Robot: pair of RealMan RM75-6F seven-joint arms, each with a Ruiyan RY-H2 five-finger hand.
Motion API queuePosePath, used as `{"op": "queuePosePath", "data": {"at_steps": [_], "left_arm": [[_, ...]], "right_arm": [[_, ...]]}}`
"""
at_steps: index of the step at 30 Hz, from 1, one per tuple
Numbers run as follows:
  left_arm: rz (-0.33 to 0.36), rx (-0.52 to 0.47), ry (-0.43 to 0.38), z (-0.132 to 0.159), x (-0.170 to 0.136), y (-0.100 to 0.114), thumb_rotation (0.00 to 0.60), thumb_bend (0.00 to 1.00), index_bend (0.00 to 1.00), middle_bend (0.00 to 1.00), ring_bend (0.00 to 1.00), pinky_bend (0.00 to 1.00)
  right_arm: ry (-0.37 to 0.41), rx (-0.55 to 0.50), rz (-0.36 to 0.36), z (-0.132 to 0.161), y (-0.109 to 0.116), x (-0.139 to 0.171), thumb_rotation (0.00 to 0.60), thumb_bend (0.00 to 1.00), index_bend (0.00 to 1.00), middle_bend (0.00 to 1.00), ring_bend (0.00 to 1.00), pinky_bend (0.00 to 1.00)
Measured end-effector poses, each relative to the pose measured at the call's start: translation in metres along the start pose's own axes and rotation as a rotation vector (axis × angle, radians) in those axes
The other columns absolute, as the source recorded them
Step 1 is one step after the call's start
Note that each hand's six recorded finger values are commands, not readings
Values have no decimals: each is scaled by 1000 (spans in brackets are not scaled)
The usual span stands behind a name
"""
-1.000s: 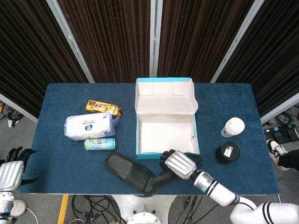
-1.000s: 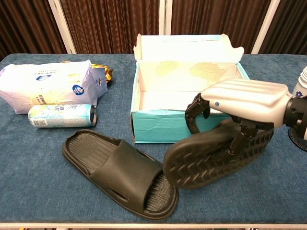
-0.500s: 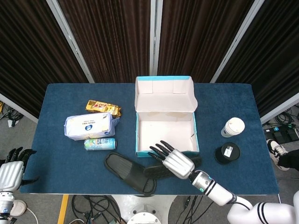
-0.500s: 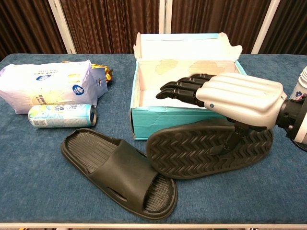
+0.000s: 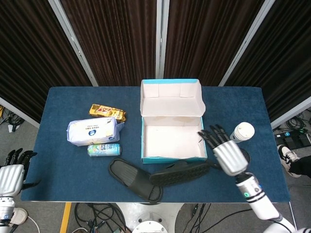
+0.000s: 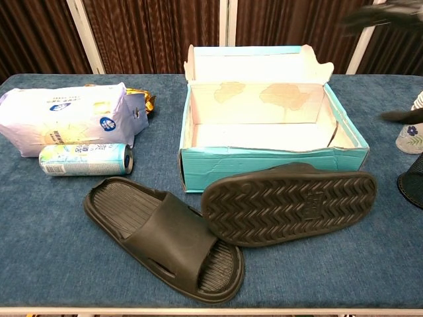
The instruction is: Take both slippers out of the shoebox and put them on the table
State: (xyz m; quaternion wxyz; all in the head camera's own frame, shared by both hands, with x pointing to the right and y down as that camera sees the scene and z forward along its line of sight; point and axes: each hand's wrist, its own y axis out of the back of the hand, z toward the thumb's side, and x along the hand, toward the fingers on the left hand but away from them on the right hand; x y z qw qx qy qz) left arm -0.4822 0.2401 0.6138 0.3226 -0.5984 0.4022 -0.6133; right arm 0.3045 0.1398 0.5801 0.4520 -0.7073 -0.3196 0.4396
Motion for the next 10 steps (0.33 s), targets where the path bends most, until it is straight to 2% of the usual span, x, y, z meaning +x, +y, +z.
{"op": "queuePosePath", "data": {"at_steps": [3, 6, 10], "left_arm": [[24, 10, -10, 3, 2, 2, 600, 0, 223, 155, 51, 42], [54, 23, -22, 7, 3, 6, 600, 0, 223, 156, 51, 42], [90, 64, -29, 12, 3, 10, 600, 0, 223, 156, 51, 42]], "right_arm": [[-134, -22, -13, -38, 6, 31, 600, 103, 83, 79, 4, 12], [-242, -53, -24, -64, 9, 67, 600, 108, 47, 55, 0, 8], [-340, -104, -36, -84, 11, 107, 600, 117, 24, 33, 0, 0]]}}
